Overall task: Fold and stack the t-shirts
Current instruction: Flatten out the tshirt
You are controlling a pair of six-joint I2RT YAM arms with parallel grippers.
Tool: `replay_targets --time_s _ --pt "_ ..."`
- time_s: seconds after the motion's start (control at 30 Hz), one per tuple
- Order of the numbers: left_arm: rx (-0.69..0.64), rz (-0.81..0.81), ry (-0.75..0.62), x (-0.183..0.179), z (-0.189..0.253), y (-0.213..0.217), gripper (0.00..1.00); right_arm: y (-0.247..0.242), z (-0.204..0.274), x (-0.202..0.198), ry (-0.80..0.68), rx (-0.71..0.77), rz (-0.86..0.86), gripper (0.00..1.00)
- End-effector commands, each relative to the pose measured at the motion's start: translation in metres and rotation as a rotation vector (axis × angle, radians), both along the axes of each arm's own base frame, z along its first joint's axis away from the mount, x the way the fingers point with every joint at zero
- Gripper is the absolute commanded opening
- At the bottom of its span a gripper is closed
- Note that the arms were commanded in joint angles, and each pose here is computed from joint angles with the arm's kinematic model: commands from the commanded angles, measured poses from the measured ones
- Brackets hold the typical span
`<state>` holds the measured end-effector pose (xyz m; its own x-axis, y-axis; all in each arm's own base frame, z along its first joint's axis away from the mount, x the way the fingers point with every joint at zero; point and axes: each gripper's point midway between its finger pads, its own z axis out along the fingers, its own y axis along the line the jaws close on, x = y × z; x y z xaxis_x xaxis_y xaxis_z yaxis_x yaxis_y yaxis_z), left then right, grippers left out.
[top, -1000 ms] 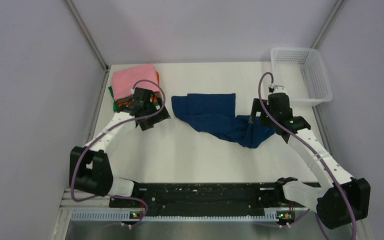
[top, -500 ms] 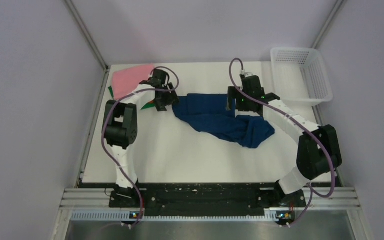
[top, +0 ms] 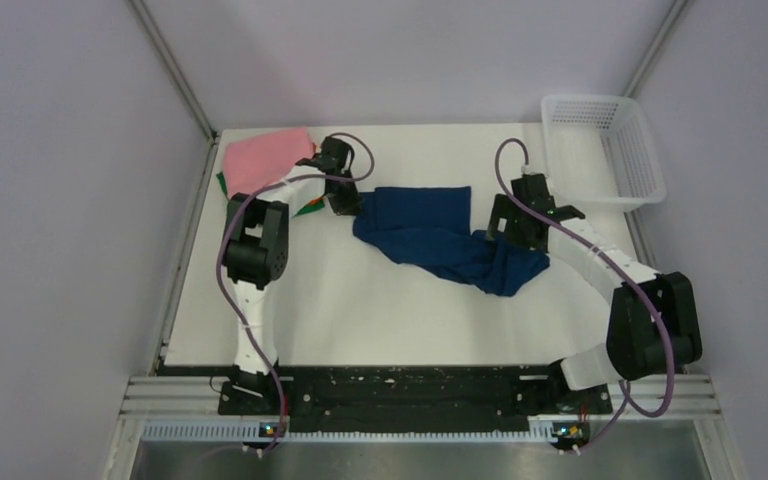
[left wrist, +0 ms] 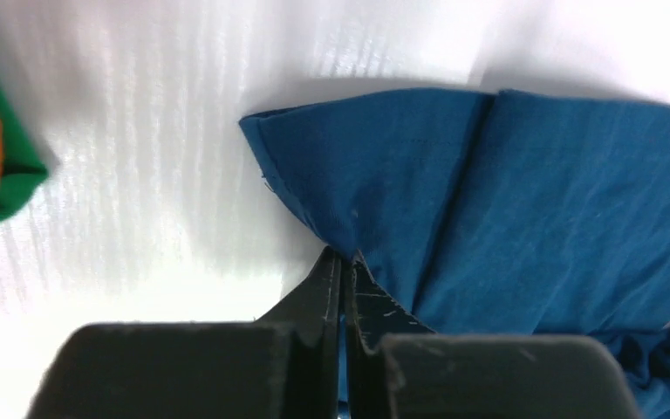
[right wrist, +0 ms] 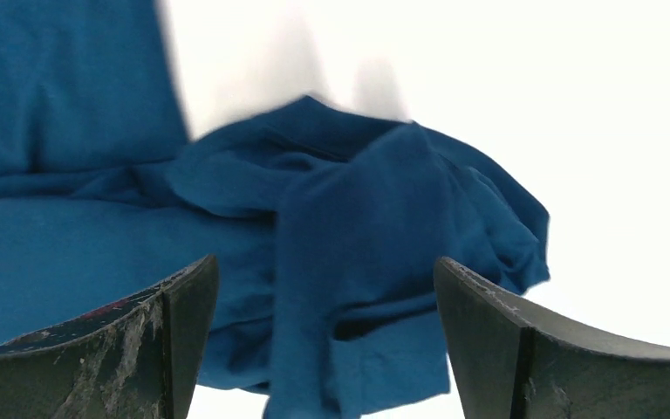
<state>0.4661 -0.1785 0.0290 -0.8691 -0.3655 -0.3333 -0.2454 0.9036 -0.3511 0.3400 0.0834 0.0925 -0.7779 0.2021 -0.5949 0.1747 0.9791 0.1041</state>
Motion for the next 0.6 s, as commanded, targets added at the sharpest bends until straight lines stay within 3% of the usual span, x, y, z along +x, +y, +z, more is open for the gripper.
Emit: replay_targets --time_s 0.0,0.17,0.43,0.5,0.57 --pt "-0.006 -0.063 0.054 -0.017 -0.016 -0.012 0.00 -0.019 0.008 -0.010 -0.024 0.009 -0.086 0.91" --pt "0.040 -0.031 0.010 -0.042 0.005 0.008 0.00 -0.016 0.008 -0.010 -0.025 0.022 -0.067 0.84" --pt "-0.007 0.026 -0.017 -0.106 0.029 0.025 0.00 0.004 -0.015 -0.002 0.009 0.087 0.009 0.66" --pt "-0.026 0.036 -0.029 -0.118 0.036 0.027 0.00 0.005 -0.027 -0.006 0.044 0.081 0.019 0.51" --pt "-0.031 0.044 -0.032 -0.129 0.041 0.030 0.00 0.001 -0.030 -0.009 0.050 0.067 0.007 0.24"
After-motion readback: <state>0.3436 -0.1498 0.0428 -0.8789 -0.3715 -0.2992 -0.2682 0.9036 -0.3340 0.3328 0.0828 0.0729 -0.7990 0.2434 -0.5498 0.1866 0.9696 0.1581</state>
